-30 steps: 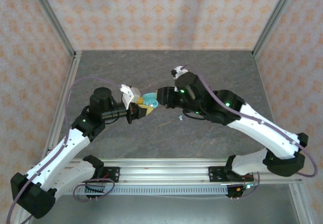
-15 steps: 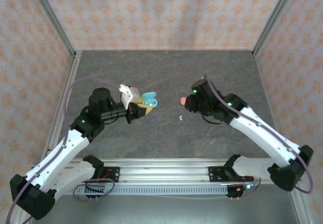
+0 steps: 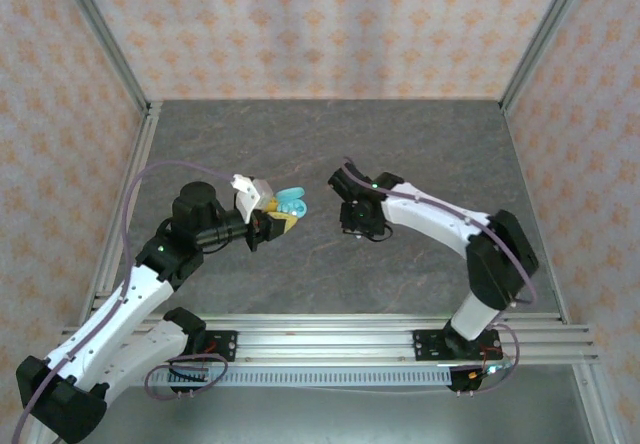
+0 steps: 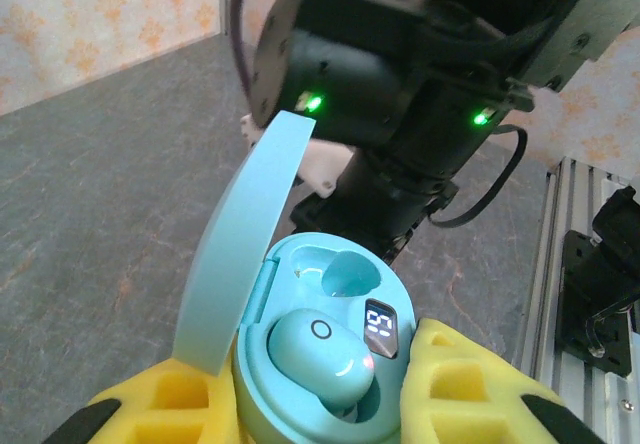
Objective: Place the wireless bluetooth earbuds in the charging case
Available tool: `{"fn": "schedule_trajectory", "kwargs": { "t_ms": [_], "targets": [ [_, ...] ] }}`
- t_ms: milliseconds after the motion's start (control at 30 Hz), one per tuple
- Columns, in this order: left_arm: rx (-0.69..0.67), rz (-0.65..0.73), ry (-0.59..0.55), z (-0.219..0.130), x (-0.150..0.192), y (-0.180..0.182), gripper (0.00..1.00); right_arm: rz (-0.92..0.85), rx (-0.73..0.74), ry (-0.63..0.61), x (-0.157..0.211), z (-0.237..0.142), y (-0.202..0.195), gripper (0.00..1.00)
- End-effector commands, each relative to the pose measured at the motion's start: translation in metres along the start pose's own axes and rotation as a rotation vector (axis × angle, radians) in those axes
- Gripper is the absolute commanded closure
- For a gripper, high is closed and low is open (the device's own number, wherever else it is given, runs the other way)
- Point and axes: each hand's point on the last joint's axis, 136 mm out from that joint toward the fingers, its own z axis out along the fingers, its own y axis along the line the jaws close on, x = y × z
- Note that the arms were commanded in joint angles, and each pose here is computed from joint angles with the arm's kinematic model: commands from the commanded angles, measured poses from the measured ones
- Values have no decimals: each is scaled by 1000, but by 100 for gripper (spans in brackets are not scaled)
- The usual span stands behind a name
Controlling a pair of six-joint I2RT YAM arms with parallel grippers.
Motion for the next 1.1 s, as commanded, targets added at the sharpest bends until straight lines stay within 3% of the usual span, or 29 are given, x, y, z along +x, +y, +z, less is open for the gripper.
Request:
{"fn": "schedule_trajectory", "kwargs": {
  "t_ms": [0,433,1067],
  "targets": [
    [-15,23,-2,-4,0,-1,87,-38,108,5,-1,6,-7,75],
    [-20,30,8,-7,4,-2,87,-73,197,40,-8,40,-8,76],
    [-21,38,5,-7,4,-2,87,-71,241,58,-16,58,-18,72]
  ]
}}
